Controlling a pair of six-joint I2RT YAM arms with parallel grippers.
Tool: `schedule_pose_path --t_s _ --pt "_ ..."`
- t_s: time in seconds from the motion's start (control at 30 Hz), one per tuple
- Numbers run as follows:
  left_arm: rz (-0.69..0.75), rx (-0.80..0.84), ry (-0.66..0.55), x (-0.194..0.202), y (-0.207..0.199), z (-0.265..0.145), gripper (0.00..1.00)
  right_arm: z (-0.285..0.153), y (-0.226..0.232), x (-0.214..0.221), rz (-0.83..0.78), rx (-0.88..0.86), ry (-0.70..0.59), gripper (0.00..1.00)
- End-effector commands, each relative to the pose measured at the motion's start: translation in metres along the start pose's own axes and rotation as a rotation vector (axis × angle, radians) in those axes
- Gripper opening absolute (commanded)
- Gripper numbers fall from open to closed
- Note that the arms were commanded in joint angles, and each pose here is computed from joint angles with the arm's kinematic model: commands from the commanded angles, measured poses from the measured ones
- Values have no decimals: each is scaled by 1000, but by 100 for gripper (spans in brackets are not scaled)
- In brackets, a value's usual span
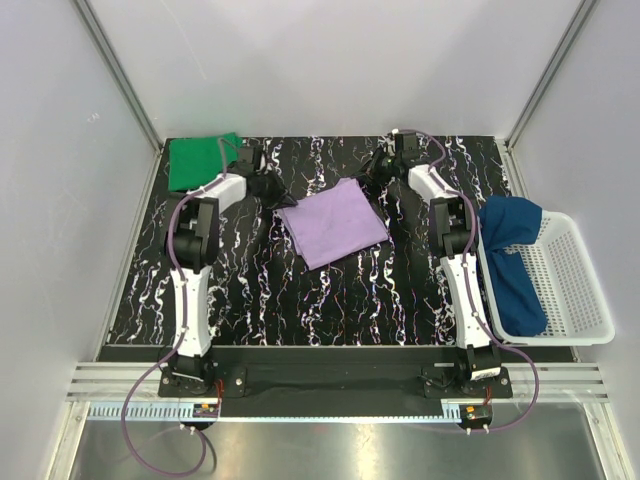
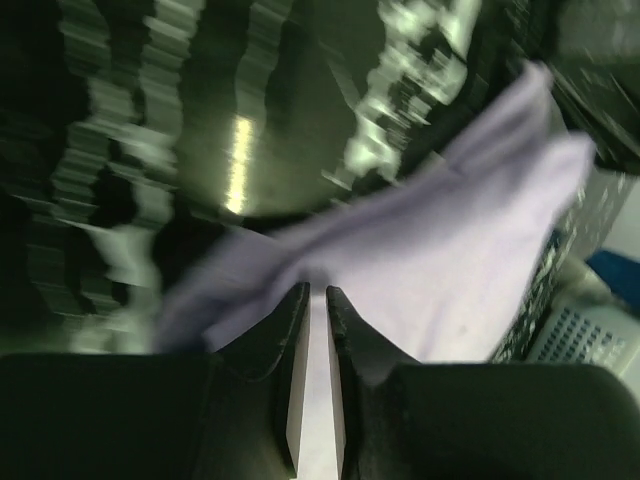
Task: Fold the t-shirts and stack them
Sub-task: Fold the tshirt
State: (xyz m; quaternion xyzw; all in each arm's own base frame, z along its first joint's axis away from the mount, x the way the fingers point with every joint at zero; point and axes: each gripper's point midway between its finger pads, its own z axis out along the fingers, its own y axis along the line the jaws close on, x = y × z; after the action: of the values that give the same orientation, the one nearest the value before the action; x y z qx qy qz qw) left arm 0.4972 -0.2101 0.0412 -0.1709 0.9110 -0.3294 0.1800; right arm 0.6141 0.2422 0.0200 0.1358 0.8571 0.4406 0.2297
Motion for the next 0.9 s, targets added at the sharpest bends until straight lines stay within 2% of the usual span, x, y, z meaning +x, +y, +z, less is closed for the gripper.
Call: schedule_pose_path --t_s 0.0,0.17,0.23,0.37,0.5,0.63,0.87 --pt "-24 8 -5 -19 14 3 18 -8 5 -10 -37 31 -19 11" --pt "1 -11 18 -19 29 2 18 -47 36 -38 -97 61 -59 12" --pt "32 7 -3 -26 18 -7 19 -68 55 -45 -160 77 -78 13" --pt "69 48 -32 -33 -6 -29 24 -86 78 -37 -188 38 -67 15" --pt "86 89 -64 -33 -33 -53 26 -77 85 -3 -161 4 9 19" --pt "83 158 -34 -11 -59 -63 27 -62 98 22 -152 -72 53 20" --pt "7 130 8 22 -29 -41 26 -32 73 30 -66 -109 25 20"
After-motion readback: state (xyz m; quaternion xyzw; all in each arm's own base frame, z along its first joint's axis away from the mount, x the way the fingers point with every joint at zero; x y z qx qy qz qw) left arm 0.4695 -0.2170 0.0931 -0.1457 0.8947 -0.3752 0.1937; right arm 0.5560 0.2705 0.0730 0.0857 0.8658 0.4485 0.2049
